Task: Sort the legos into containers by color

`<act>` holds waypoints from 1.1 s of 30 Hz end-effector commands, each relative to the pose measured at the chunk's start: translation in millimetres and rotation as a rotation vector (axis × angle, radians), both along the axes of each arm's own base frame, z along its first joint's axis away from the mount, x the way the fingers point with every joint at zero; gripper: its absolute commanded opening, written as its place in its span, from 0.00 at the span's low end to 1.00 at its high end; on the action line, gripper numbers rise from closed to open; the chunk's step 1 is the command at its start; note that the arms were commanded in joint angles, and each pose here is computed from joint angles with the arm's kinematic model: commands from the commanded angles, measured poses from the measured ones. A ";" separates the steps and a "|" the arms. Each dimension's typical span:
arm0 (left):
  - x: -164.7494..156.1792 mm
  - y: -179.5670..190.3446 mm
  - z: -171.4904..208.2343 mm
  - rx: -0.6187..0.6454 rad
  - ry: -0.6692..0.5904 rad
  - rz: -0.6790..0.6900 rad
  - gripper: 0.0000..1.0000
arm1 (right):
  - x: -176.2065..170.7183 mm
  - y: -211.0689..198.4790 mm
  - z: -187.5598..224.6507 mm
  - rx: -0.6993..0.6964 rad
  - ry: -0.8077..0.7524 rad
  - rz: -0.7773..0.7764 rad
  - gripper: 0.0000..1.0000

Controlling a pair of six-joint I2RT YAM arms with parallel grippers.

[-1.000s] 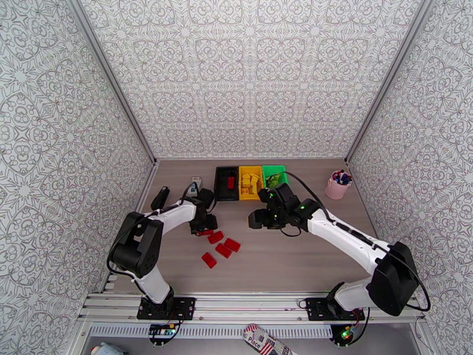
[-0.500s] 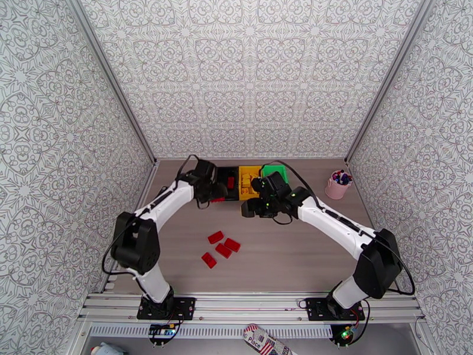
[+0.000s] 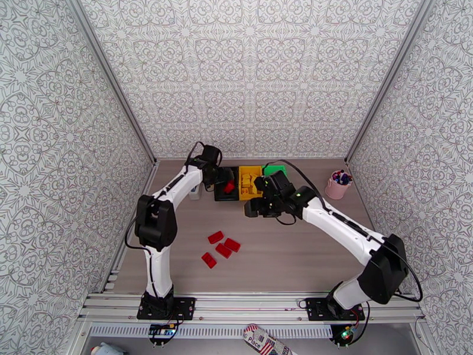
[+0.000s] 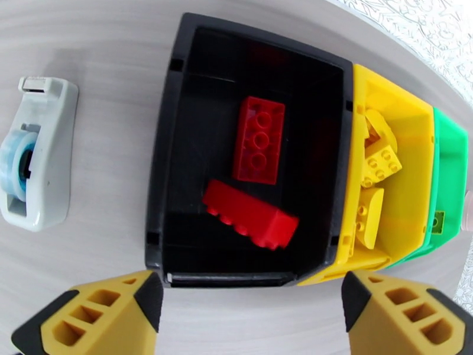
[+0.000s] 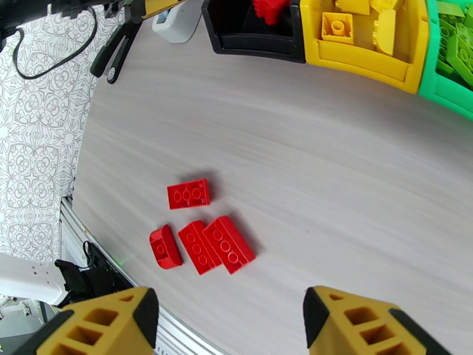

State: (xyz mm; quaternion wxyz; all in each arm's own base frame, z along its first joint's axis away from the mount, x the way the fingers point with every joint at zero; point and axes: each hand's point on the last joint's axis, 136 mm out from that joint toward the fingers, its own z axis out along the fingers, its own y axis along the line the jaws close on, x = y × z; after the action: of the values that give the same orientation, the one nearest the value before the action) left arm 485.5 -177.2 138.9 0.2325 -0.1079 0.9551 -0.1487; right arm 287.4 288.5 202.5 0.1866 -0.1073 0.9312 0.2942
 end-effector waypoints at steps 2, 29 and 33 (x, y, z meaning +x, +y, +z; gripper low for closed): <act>-35.6 1.0 15.0 0.052 -0.022 -0.024 0.89 | -6.7 -14.0 -8.9 -0.041 -0.003 -0.006 0.71; -225.7 1.4 -97.0 0.019 0.239 0.077 0.96 | -30.2 -24.7 -24.7 -0.006 0.021 -0.002 0.77; -226.1 -3.3 -103.5 0.014 0.249 0.076 0.96 | -31.2 -25.8 -26.6 -0.011 0.022 -0.003 0.77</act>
State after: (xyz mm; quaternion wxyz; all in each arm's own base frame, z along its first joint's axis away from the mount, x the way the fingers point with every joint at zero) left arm 256.3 -170.9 39.1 0.1178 -0.1484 0.9767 -0.1012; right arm 257.2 265.1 174.6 0.1724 -0.1099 0.9365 0.2849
